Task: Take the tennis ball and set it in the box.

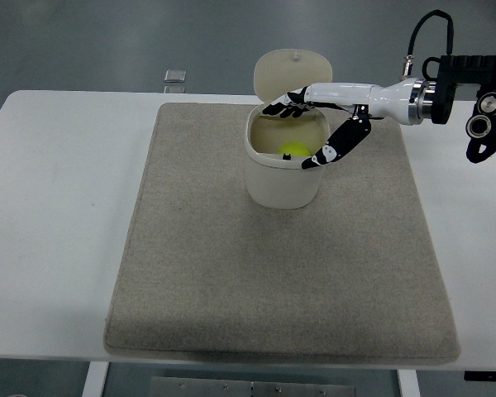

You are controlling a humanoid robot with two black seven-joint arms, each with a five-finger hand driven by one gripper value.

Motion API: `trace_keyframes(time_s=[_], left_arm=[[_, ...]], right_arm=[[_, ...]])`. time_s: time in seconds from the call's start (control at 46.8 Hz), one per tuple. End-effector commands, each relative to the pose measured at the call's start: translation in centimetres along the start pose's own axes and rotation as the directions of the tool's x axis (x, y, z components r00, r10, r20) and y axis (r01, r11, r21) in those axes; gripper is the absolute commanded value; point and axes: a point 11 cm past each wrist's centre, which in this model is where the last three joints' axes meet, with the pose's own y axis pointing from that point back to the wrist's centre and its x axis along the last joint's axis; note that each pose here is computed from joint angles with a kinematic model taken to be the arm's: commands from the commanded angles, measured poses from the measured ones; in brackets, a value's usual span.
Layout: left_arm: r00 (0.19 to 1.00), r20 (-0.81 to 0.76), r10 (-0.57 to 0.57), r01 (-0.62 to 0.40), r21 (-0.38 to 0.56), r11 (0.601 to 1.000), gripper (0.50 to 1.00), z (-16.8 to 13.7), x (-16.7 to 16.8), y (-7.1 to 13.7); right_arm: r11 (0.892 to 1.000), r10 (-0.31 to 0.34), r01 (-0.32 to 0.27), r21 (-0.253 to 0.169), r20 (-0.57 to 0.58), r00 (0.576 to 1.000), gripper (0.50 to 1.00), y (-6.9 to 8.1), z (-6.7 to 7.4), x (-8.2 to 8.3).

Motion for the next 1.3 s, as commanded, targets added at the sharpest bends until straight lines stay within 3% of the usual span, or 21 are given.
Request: trace_keyframes(time_s=[0.0, 0.256, 0.406, 0.513, 0.598, 0.705, 0.897, 1.026, 1.111, 1.197, 1.282], left_arm=[[1.0, 0.0, 0.0, 0.0, 0.0, 1.0, 0.996, 0.0, 0.0, 0.0], [1.0, 0.0, 0.0, 0.0, 0.0, 1.0, 0.996, 0.0, 0.0, 0.0], [1.0, -0.001, 0.0, 0.0, 0.0, 1.0, 0.996, 0.0, 0.0, 0.0], [1.0, 0.0, 0.0, 0.0, 0.0, 1.0, 0.996, 0.0, 0.0, 0.0], [1.0, 0.0, 0.0, 0.0, 0.0, 1.0, 0.996, 0.0, 0.0, 0.0], [1.0, 0.0, 0.0, 0.0, 0.0, 1.0, 0.996, 0.0, 0.0, 0.0], [1.0, 0.0, 0.0, 0.0, 0.0, 1.0, 0.996, 0.0, 0.0, 0.0], [1.0, 0.0, 0.0, 0.0, 0.0, 1.0, 0.996, 0.0, 0.0, 0.0], [1.0, 0.0, 0.0, 0.0, 0.0, 1.0, 0.996, 0.0, 0.0, 0.0], [1.0, 0.0, 0.0, 0.0, 0.0, 1.0, 0.996, 0.0, 0.0, 0.0], [1.0, 0.0, 0.0, 0.0, 0.0, 1.0, 0.996, 0.0, 0.0, 0.0]], right_arm=[[1.0, -0.028, 0.028, 0.008, 0.047, 0.999, 0.913, 0.8, 0.0, 0.2], [0.999, -0.041, 0.035, 0.033, 0.202, 0.978, 0.913, 4.9, 0.2, 2.5], [0.993, 0.049, -0.079, 0.092, 0.292, 0.955, 0.913, 6.9, -0.6, 4.9], [0.977, 0.102, -0.161, 0.14, 0.356, 0.929, 0.913, 8.0, -1.3, 6.6], [0.964, 0.135, -0.216, 0.156, 0.412, 0.901, 0.913, 8.7, -1.1, 7.4], [0.955, 0.18, -0.27, 0.122, 0.486, 0.855, 0.913, 8.9, 1.1, 7.4], [0.91, 0.282, -0.409, 0.067, 0.623, 0.73, 0.913, 7.8, 4.1, 7.0], [0.895, 0.312, -0.445, 0.022, 0.683, 0.661, 0.913, 7.1, 6.0, 5.9], [0.885, 0.354, -0.463, -0.044, 0.71, 0.609, 0.913, 6.9, 7.6, 5.5], [0.881, 0.395, -0.448, -0.151, 0.755, 0.523, 0.913, 6.6, 9.9, 4.3], [0.877, 0.412, -0.428, -0.218, 0.8, 0.436, 0.911, 6.3, 11.6, 3.2]])
